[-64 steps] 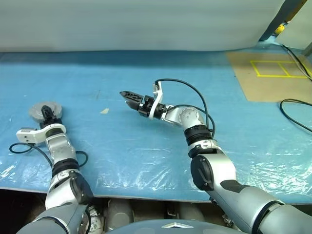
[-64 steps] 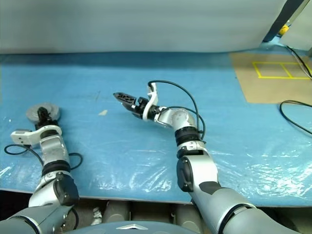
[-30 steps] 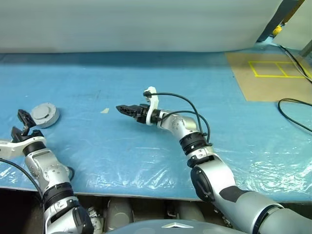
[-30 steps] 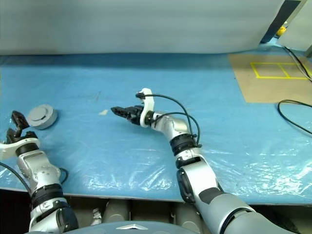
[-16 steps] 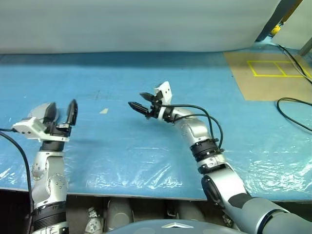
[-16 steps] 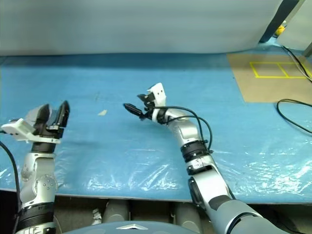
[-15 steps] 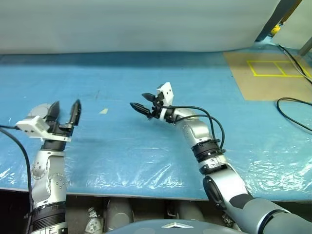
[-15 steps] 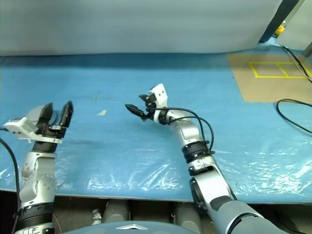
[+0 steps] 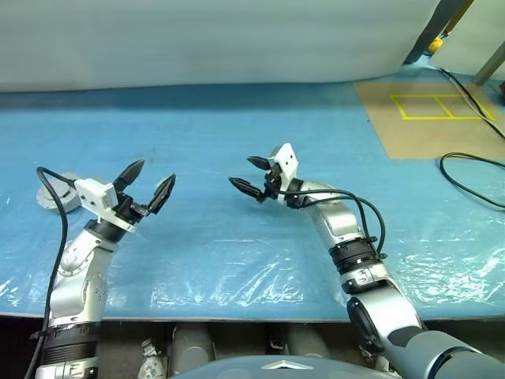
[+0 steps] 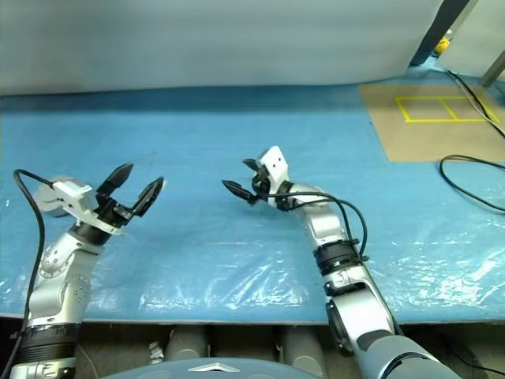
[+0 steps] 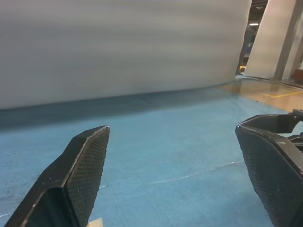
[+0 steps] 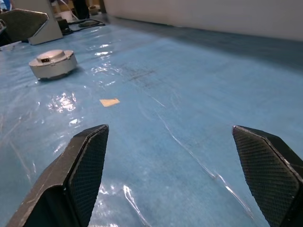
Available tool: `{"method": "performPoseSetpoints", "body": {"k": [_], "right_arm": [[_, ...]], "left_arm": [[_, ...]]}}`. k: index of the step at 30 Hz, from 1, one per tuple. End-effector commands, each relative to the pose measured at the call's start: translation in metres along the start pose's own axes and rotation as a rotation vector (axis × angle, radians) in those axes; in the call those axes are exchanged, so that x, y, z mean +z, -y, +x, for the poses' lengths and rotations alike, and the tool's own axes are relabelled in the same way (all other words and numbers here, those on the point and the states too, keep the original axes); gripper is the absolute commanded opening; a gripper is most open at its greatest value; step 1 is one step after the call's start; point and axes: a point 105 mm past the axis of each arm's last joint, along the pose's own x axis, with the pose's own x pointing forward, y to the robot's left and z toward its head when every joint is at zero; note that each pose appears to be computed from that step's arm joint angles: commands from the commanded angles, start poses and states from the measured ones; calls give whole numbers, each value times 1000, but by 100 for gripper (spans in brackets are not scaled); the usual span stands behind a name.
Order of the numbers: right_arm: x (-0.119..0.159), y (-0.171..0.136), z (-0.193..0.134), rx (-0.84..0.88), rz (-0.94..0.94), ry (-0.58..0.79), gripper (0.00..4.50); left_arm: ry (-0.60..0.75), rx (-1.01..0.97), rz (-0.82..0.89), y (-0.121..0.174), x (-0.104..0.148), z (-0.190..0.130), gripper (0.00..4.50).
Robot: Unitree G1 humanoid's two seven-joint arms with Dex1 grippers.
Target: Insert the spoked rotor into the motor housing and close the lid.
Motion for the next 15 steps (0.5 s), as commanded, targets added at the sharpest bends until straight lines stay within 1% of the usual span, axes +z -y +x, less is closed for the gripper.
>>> {"method": "performPoseSetpoints", "body": {"k": [1,15], "right_arm": [[15,-2,-1,1,-55,49,434],[14,-7,5,29,-78,39,434]], "left_arm": [[-6,-52,24,5,5,4,450],[-32,-61,37,8,1,0,450]]}}
